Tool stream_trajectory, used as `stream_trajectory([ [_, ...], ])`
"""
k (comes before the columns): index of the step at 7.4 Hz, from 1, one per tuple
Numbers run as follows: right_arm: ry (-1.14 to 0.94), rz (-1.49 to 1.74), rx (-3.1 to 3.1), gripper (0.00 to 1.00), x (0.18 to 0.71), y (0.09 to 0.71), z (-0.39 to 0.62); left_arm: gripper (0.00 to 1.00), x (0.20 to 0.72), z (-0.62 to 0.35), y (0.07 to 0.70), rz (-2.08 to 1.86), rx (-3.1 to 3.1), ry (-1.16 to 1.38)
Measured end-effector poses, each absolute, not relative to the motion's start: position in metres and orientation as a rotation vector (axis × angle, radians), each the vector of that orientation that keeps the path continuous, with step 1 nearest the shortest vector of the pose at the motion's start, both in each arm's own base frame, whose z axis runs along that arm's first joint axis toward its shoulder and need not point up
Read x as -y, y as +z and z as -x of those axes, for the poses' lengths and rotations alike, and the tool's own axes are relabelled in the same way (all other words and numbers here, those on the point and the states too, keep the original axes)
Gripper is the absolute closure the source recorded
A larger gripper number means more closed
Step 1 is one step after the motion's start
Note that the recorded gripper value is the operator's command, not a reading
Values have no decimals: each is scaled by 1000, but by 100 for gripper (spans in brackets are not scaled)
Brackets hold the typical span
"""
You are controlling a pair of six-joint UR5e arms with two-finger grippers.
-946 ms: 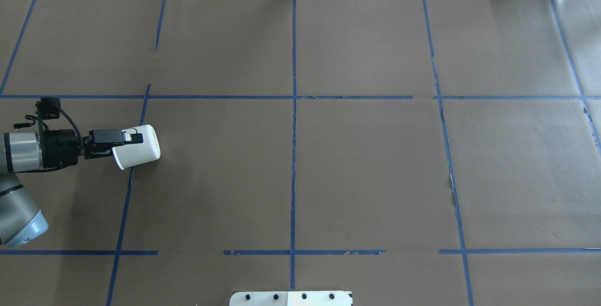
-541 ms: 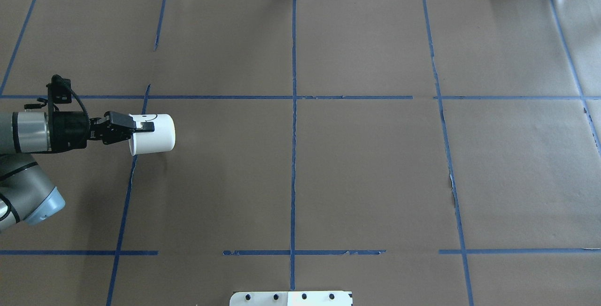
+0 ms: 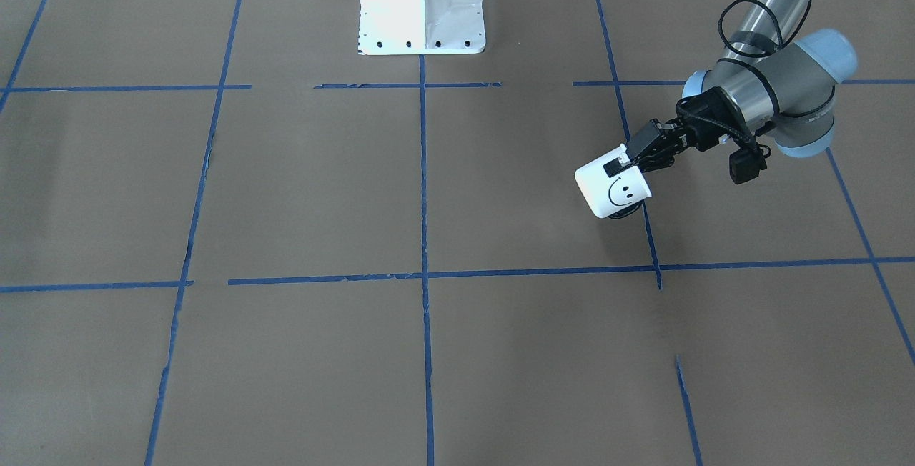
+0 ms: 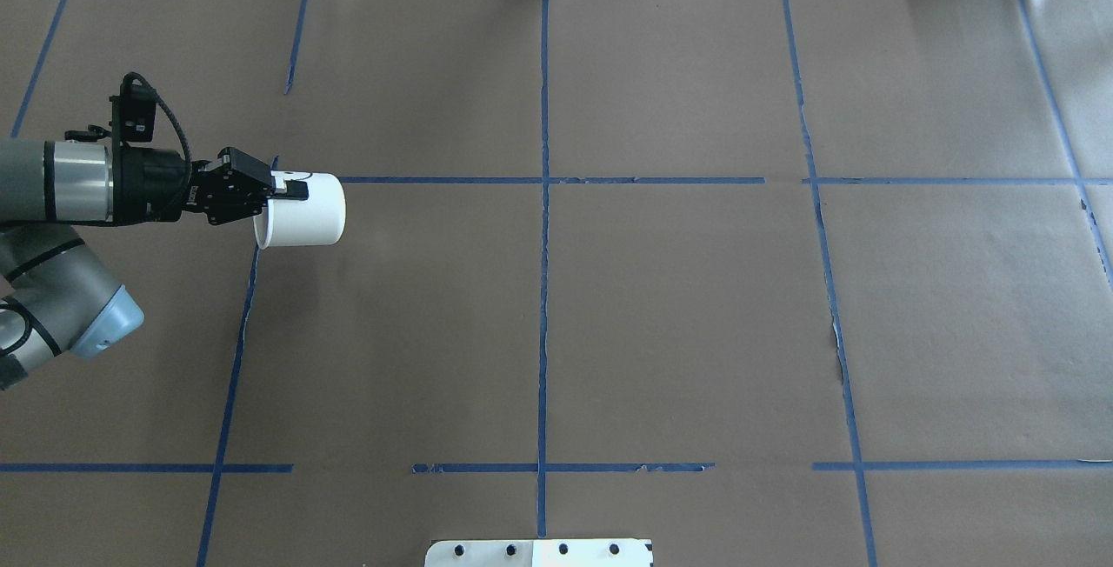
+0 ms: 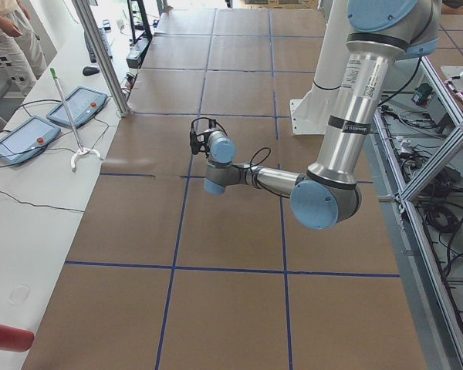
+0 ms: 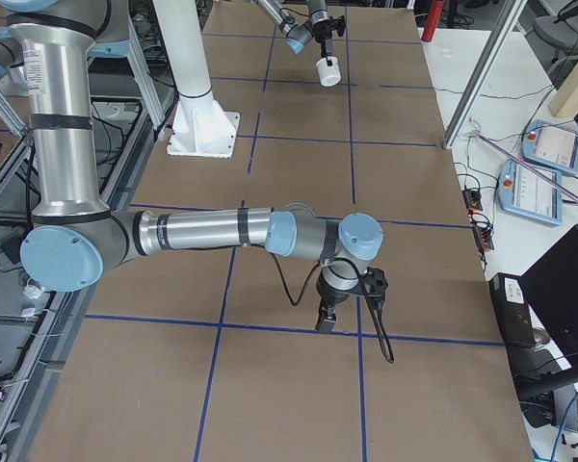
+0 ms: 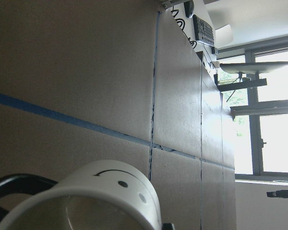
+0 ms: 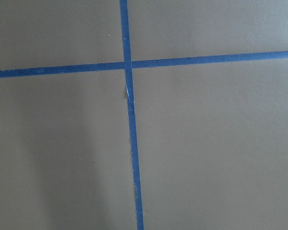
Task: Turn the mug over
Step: 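Carry the mug toward the table center with the left gripper, rotating it upright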
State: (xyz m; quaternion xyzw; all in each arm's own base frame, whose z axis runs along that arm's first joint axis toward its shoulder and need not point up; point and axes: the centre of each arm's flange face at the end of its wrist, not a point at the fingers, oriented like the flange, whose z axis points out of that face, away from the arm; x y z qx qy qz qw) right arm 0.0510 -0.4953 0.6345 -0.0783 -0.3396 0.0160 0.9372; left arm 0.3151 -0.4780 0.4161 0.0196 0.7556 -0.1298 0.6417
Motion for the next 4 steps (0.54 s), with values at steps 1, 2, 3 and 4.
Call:
stream_trajectory([
  [1, 33, 160, 694, 0, 495, 634, -51, 100, 487, -313, 390, 10, -1627, -313],
  [2, 33, 160, 694, 0, 495, 634, -51, 100, 495, -318, 358, 35, -1517, -326],
  [3, 33, 160, 694, 0, 495, 634, -51, 100, 507, -332, 325, 50, -1403, -346],
  [4, 33, 160, 694, 0, 495, 634, -51, 100, 520, -353, 291, 61, -1293, -372],
])
